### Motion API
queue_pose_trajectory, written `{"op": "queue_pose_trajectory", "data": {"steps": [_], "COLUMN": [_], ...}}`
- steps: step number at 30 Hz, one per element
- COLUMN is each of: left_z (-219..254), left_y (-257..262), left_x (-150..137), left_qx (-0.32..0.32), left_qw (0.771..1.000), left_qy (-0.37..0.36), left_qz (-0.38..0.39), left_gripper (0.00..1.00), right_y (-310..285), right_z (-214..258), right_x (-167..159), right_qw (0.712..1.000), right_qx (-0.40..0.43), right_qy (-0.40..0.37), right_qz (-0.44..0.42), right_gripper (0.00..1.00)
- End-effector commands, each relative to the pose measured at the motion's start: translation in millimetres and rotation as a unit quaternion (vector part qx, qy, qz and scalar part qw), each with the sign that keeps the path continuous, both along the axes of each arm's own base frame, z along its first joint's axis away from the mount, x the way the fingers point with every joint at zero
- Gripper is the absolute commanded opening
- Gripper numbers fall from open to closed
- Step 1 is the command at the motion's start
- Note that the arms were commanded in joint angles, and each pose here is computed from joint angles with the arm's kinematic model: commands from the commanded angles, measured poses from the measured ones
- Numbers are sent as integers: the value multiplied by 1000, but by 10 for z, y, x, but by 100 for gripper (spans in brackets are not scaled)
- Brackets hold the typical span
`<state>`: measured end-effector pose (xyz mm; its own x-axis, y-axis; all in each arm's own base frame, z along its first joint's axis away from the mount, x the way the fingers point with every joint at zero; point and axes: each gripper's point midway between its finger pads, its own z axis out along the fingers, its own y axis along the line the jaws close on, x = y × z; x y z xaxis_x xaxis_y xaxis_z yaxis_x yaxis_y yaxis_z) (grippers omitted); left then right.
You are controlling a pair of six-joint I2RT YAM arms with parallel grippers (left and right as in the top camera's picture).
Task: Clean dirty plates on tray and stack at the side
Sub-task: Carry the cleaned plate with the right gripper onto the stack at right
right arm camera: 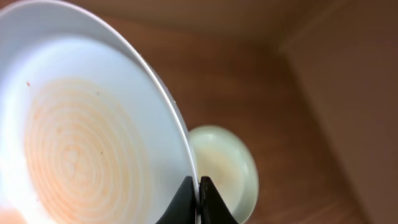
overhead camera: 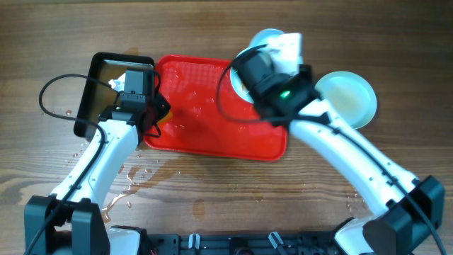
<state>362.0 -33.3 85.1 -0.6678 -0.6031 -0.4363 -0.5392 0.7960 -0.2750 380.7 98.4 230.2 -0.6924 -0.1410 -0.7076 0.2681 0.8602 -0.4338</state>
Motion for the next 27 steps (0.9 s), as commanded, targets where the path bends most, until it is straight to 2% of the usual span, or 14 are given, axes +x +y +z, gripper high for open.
{"op": "queue_pose_trajectory", "data": {"steps": [1,7,13,16,20,21,22,23,25,27], "left_z": [55,55,49,48,49,49,49,49,48,48], "left_y": [5,5,6,3,3,3,3,3,3,3], "left_x": [24,24,16,15,15,15,15,15,15,15], "left_qx": [-4,-4,-3,-3,-3,-3,-3,-3,-3,-3], "left_qw": [1000,1000,1000,1000,1000,1000,1000,1000,1000,1000], "left_qy": [-9,-9,-8,-7,-8,-8,-8,-8,-7,-7], "left_qz": [1,1,1,0,0,0,0,0,0,0], "left_gripper": [4,4,4,4,4,4,4,4,4,4], "right_y": [-362,-1227,-1907,-2079,-2115,-2089,-2046,-1986,-1931,-1863], "right_z": [-129,-490,-952,-1218,-1475,-1530,-1559,-1572,-1568,-1530], "right_x": [37,-65,-389,-527,-546,-503,-458,-407,-337,-247], "right_qw": [988,952,919,904,897,900,901,901,902,900], "right_qx": [141,249,283,301,323,327,337,348,358,375], "right_qy": [43,105,136,141,139,138,138,138,134,124], "right_qz": [-38,-143,-239,-267,-267,-253,-237,-219,-200,-183], "right_gripper": [4,4,4,5,6,13,27,35,45,50]}}
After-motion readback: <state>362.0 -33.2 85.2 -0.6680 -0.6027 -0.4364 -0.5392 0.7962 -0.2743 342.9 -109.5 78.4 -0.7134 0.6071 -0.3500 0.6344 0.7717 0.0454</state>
